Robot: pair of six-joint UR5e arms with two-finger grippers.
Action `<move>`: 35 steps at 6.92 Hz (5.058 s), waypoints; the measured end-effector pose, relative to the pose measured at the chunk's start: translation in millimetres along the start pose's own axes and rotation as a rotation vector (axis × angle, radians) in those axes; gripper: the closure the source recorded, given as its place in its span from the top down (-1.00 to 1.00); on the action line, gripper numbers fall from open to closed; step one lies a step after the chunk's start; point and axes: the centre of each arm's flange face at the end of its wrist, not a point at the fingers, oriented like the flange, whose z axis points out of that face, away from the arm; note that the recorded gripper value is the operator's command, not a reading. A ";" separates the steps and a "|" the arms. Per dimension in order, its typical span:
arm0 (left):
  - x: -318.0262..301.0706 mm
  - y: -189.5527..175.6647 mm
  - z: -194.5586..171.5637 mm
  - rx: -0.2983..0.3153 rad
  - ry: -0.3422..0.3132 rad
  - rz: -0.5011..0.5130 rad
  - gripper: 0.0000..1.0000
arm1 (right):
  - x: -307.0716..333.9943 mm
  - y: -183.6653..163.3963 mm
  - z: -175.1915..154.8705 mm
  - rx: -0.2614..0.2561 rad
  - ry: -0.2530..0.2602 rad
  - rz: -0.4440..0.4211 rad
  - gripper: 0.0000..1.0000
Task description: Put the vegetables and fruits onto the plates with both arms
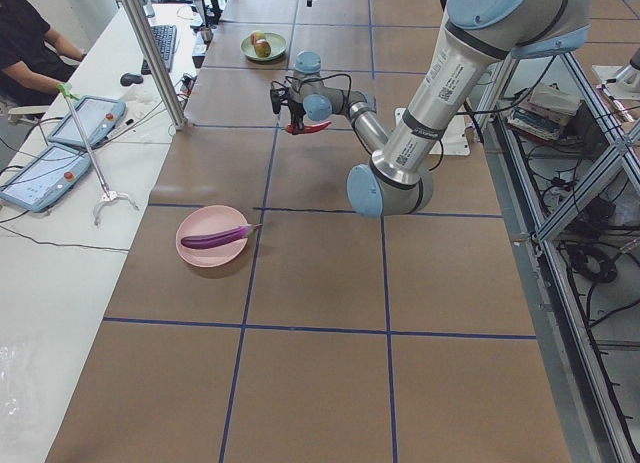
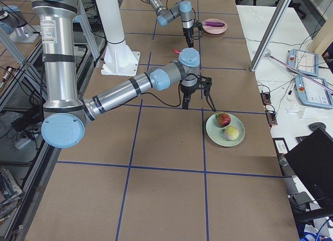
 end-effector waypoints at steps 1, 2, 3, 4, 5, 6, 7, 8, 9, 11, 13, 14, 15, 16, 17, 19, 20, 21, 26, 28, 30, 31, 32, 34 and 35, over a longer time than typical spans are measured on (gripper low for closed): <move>-34.5 -55.4 -12.3 0.064 -0.032 -0.003 -1.00 | -0.1 0.1 -0.4 0.001 0.000 0.000 1.00; -76.0 -116.1 -17.4 0.121 -0.090 -0.041 -1.00 | -0.6 0.5 -1.5 0.003 -0.001 -0.002 1.00; -122.3 -174.6 -15.2 0.150 -0.149 -0.092 -1.00 | -1.1 1.0 -2.3 0.004 -0.002 -0.003 1.00; -166.6 -221.3 -12.1 0.156 -0.176 -0.136 -1.00 | -1.8 1.3 -2.7 0.005 -0.003 -0.005 1.00; -205.1 -252.3 -3.8 0.156 -0.186 -0.169 -0.99 | -3.5 1.6 -3.2 0.005 -0.005 -0.008 1.00; -231.9 -269.2 4.8 0.158 -0.194 -0.188 -0.57 | -5.8 2.1 -4.6 0.008 -0.008 -0.013 1.00; -250.4 -279.6 9.9 0.159 -0.206 -0.190 0.98 | -8.5 3.9 -7.6 0.011 -0.012 -0.017 1.00; -260.2 -284.8 12.6 0.158 -0.215 -0.177 1.00 | -10.8 6.0 -10.5 0.015 -0.016 -0.020 1.00; -263.8 -286.9 14.3 0.157 -0.217 -0.168 1.00 | -11.6 7.3 -12.1 0.017 -0.018 -0.021 1.00; -256.5 -285.2 4.2 0.105 -0.168 -0.157 1.00 | -4.8 11.3 -12.3 0.013 -0.015 -0.017 1.00; -273.4 -272.2 -47.8 -0.006 -0.045 -0.085 1.00 | 28.8 14.4 -12.7 0.005 0.004 -0.059 1.00; -298.7 -250.9 -73.8 -0.022 -0.010 0.004 1.00 | 59.2 9.8 -13.2 0.006 0.022 -0.100 1.00; -324.7 -228.3 -98.8 -0.017 0.009 0.077 1.00 | 96.0 4.0 -10.9 0.001 0.043 -0.141 1.00; -350.1 -202.6 -124.3 -0.006 0.021 0.134 1.00 | 139.0 2.1 -8.0 -0.011 0.063 -0.185 1.00; -377.8 -170.2 -150.2 0.002 0.025 0.193 1.00 | 184.0 12.1 -9.3 -0.021 0.075 -0.218 1.00; -433.3 -118.4 -194.5 0.000 0.010 0.315 1.00 | 240.3 44.0 -17.7 -0.033 0.034 -0.234 1.00; -460.8 -113.1 -217.9 -0.010 0.004 0.369 1.00 | 250.1 53.0 -20.3 -0.034 0.026 -0.236 1.00; -484.6 -117.2 -242.0 -0.024 -0.010 0.421 1.00 | 253.3 56.5 -21.2 -0.033 0.040 -0.243 1.00; -572.0 -123.3 -287.1 -0.176 -0.120 0.511 1.00 | 249.7 55.9 -22.8 -0.025 0.100 -0.265 1.00; -612.2 -91.9 -279.5 -0.258 -0.133 0.440 1.00 | 249.9 57.4 -21.9 -0.029 0.093 -0.258 1.00; -633.3 -68.2 -276.0 -0.291 -0.136 0.404 1.00 | 250.8 59.7 -20.3 -0.034 0.082 -0.251 1.00; -638.6 -62.8 -274.4 -0.301 -0.133 0.392 1.00 | 250.6 59.9 -20.0 -0.034 0.078 -0.251 1.00; -641.7 -62.1 -271.9 -0.307 -0.129 0.385 1.00 | 250.9 59.9 -19.5 -0.034 0.076 -0.251 1.00; -636.5 -69.5 -271.4 -0.299 -0.129 0.397 1.00 | 250.8 59.2 -18.5 -0.034 0.078 -0.256 1.00; -630.9 -78.0 -271.3 -0.294 -0.135 0.404 1.00 | 250.7 58.7 -18.5 -0.032 0.081 -0.258 1.00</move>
